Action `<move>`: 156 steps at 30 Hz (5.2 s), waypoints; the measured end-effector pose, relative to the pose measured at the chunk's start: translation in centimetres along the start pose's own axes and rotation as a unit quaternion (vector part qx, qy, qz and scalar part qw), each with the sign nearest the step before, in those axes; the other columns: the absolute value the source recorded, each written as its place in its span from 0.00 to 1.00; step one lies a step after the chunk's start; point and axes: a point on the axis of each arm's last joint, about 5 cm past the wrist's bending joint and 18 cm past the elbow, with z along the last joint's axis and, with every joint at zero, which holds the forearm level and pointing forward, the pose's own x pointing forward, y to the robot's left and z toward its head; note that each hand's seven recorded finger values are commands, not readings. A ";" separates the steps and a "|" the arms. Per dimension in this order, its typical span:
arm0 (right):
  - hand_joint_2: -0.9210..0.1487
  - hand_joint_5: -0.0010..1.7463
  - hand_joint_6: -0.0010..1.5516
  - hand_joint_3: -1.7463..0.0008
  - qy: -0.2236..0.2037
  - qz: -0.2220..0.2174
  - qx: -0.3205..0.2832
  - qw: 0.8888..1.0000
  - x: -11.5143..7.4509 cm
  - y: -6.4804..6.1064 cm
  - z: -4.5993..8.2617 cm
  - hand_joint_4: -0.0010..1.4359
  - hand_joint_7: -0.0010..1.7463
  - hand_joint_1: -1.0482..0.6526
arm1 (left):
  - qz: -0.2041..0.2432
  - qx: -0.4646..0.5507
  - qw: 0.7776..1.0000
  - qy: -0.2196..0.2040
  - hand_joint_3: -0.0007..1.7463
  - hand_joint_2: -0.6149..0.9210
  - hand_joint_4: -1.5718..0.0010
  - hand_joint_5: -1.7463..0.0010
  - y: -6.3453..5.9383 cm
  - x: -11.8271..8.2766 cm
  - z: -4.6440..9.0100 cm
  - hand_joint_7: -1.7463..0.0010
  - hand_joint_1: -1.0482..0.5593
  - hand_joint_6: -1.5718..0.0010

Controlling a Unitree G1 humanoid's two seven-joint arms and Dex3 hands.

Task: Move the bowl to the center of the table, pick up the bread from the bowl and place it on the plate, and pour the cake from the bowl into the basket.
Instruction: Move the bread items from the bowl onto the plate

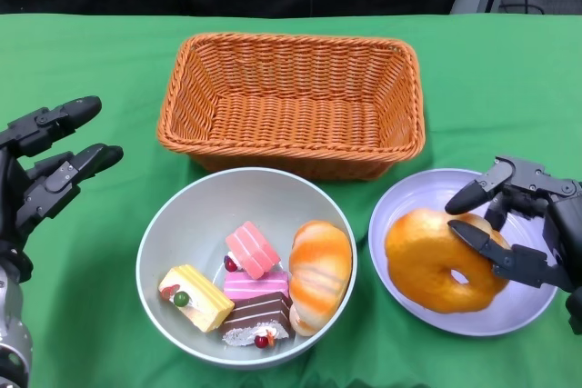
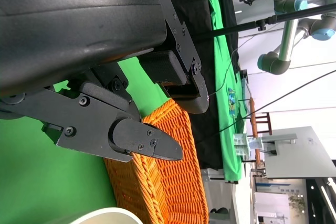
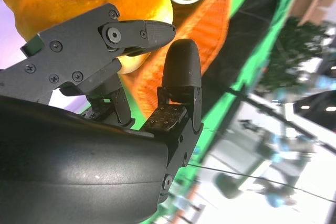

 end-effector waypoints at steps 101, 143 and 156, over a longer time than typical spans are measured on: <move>0.00 0.04 0.37 0.96 -0.154 -0.082 -0.297 0.939 3.2 3.1 -4.0 0.42 0.00 0.38 | -0.013 0.019 1.000 0.001 0.04 1.00 0.31 1.00 0.1 0.0 0.1 1.00 0.43 0.42; 0.01 0.04 0.38 0.99 -0.219 0.237 -0.136 0.937 5.2 2.7 4.6 0.44 0.01 0.26 | -0.019 0.017 1.000 0.008 0.05 1.00 0.31 1.00 0.0 -0.1 -0.1 1.00 0.43 0.42; 0.07 0.02 0.39 1.00 -0.214 0.344 -0.180 0.896 7.2 2.3 6.0 0.43 0.00 0.25 | -0.026 0.022 0.999 0.007 0.05 1.00 0.32 1.00 -0.3 0.0 -0.1 1.00 0.41 0.42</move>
